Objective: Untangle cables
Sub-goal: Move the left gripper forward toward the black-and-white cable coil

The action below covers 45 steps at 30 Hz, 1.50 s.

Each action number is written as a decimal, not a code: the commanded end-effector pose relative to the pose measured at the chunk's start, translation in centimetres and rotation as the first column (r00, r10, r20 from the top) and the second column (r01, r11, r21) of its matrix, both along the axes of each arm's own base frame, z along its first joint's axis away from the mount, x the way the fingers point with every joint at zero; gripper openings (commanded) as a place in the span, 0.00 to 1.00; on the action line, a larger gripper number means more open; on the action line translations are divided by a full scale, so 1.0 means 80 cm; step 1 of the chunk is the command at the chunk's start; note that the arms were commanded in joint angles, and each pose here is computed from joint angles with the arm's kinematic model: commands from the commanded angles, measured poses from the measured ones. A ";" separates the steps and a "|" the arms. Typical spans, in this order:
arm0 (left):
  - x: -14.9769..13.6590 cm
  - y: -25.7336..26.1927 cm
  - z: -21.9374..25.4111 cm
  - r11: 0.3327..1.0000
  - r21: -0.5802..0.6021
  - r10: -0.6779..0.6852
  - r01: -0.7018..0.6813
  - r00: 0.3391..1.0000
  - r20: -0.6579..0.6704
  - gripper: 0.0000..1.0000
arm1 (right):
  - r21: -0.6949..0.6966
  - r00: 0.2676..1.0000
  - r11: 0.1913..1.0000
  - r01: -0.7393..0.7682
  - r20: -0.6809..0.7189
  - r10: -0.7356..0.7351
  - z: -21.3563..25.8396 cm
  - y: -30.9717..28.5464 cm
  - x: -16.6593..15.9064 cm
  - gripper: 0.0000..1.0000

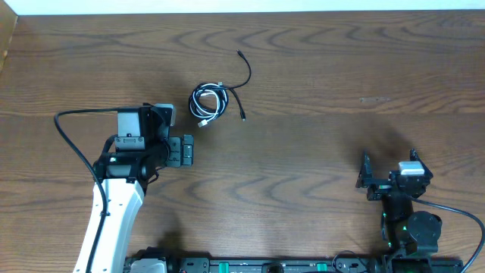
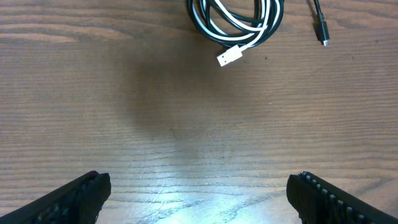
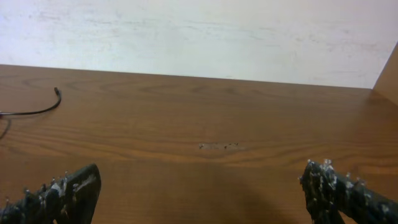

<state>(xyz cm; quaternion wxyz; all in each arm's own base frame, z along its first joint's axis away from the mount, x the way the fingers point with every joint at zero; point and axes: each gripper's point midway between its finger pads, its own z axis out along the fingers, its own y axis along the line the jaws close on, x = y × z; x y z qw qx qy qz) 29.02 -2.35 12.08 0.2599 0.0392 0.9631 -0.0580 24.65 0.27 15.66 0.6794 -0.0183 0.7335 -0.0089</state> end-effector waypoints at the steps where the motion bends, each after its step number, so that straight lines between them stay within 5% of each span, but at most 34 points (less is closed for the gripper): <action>1: 0.009 -0.002 0.015 1.000 0.004 -0.017 0.017 0.999 0.031 0.96 | -0.012 1.000 1.000 0.002 -0.004 -0.002 -0.002 0.000 0.000 0.99; 45: 0.031 -0.004 -0.007 0.999 0.009 -0.043 0.043 0.999 0.016 0.96 | -0.012 1.000 1.000 0.003 -0.004 -0.003 -0.002 0.000 0.000 0.99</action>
